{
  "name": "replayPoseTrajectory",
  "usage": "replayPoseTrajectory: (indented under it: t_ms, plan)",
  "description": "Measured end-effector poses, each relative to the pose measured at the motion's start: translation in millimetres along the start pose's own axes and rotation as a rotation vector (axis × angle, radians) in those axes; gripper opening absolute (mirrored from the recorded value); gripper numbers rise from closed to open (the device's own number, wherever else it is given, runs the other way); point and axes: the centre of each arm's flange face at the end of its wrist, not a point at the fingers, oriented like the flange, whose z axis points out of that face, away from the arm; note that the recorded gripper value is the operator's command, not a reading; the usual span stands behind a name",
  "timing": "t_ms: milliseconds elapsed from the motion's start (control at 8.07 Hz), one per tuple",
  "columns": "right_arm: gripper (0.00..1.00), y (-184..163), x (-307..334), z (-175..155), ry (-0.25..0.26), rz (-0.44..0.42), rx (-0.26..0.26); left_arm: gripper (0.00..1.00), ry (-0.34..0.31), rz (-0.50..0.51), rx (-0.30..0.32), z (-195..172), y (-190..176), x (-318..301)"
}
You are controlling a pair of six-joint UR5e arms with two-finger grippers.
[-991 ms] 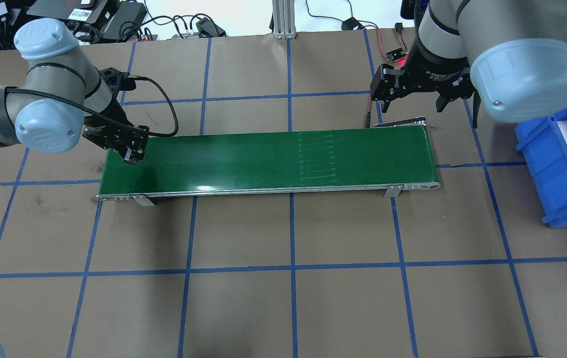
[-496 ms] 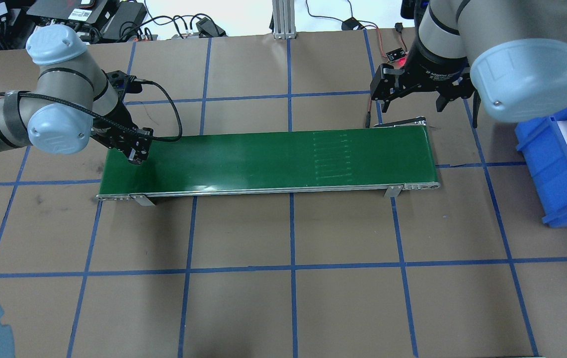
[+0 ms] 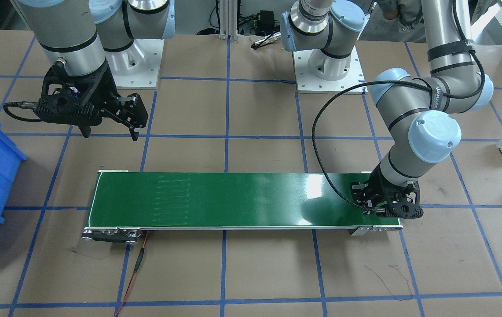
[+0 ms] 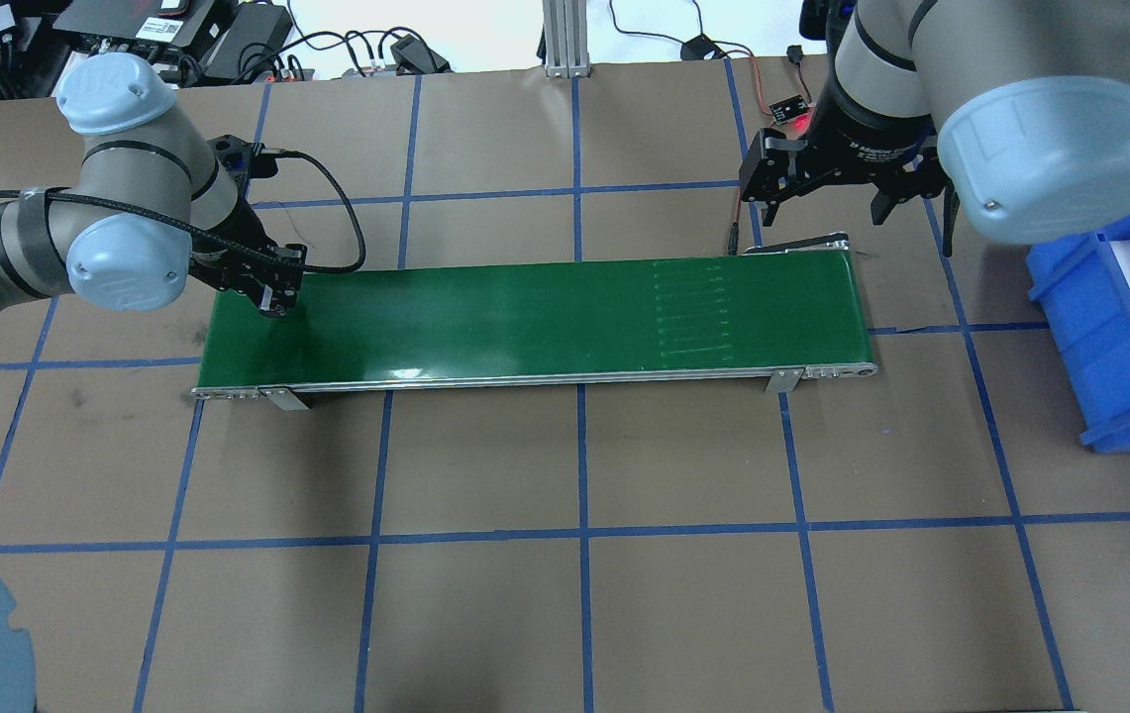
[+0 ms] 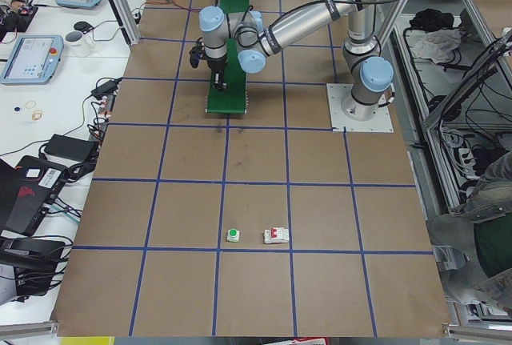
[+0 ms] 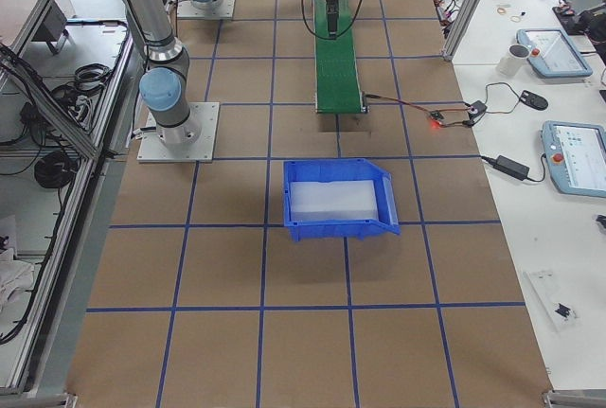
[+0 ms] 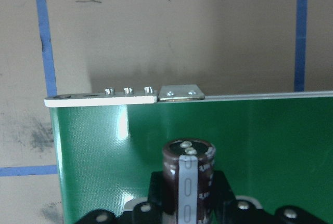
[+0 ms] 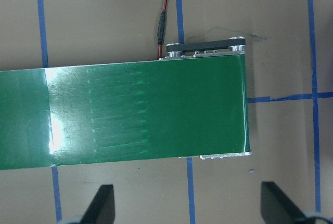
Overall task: Move capacitor from left to right
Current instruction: 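Carry the capacitor over the belt's near end and lower it, then release the capacitor on the belt and raise the left gripper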
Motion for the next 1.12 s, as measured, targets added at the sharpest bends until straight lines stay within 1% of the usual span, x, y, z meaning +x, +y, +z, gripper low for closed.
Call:
replayPoseTrajectory:
  t_ms: [124,248,372,496,619,867,991,1115]
  plan:
    - [1.0,0,0,0,0.001,0.0,-0.001,0.12,0.0,-0.023,0.004,1,-1,0]
    - [1.0,0,0,0,0.001,0.0,-0.002,0.33,0.0,-0.049,0.004,1,-1,0]
    - [1.0,0,0,0,0.002,0.0,-0.002,0.61,0.001,-0.065,0.003,2,-1,0]
    - [1.0,0,0,0,0.002,0.0,-0.001,0.97,0.0,-0.072,0.0,4,-1,0]
    - [1.0,0,0,0,0.002,0.0,-0.001,1.0,0.0,-0.079,-0.004,6,-1,0]
    - [1.0,0,1,0,0.002,0.0,-0.001,1.0,-0.006,-0.085,-0.015,12,-2,-1]
    - [1.0,0,1,0,0.002,0.0,-0.001,1.0,-0.006,-0.086,-0.02,10,-1,-1]
    - [1.0,0,1,0,0.003,0.0,-0.001,1.0,-0.001,-0.09,-0.02,-2,2,3]
